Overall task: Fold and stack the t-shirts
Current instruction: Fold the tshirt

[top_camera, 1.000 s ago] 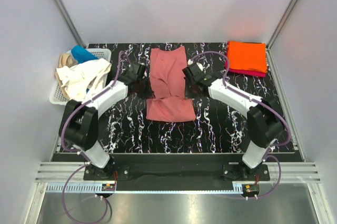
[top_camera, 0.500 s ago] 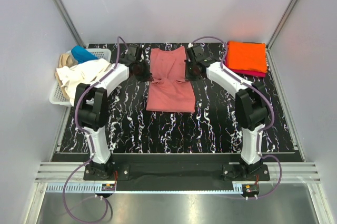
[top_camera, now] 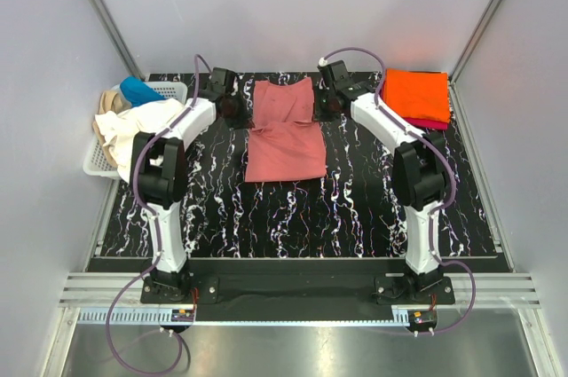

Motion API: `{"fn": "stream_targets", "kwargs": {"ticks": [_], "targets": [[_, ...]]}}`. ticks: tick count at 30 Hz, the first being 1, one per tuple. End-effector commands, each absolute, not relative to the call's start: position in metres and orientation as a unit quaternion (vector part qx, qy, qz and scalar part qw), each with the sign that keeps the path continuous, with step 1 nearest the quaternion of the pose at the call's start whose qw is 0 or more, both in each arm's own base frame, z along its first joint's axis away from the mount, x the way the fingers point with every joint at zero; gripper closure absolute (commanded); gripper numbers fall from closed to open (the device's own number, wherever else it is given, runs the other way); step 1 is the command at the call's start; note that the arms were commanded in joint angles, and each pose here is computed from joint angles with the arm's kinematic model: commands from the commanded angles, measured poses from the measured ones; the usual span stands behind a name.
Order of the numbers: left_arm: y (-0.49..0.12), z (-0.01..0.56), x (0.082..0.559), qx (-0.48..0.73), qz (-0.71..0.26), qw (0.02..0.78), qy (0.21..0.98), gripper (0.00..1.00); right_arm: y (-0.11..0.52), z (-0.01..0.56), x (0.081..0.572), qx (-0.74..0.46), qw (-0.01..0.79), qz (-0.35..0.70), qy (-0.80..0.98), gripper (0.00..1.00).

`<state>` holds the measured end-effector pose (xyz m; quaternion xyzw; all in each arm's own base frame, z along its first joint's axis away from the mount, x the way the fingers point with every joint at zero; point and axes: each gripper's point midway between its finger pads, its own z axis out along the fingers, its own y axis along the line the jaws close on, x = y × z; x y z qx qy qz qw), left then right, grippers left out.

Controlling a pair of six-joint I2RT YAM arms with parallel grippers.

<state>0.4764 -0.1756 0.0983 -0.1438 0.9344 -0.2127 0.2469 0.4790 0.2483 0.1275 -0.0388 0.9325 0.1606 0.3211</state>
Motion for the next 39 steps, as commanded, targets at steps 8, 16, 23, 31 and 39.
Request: {"fn": "stream_targets", "kwargs": {"ticks": [8,16,23,31,39], "targets": [[-0.168,0.086,0.509,-0.148,-0.212,0.258,0.931,0.9,0.25,0.104,0.514,-0.059,0.317,0.174,0.931,0.95],[-0.131,0.118,0.511,-0.177,-0.158,0.299,0.924,0.68,0.232,0.137,0.53,-0.07,0.33,0.159,0.928,0.59],[-0.172,0.134,0.485,-0.121,-0.197,0.305,0.924,0.67,0.239,0.138,0.498,-0.058,0.288,0.2,0.935,0.68],[-0.212,0.093,0.474,-0.062,-0.221,0.259,0.938,0.72,0.24,0.12,0.471,-0.036,0.248,0.22,0.943,0.7],[-0.203,0.08,0.514,-0.059,-0.179,0.289,0.939,0.71,0.224,0.129,0.428,-0.005,0.237,0.222,0.946,0.62]]}}
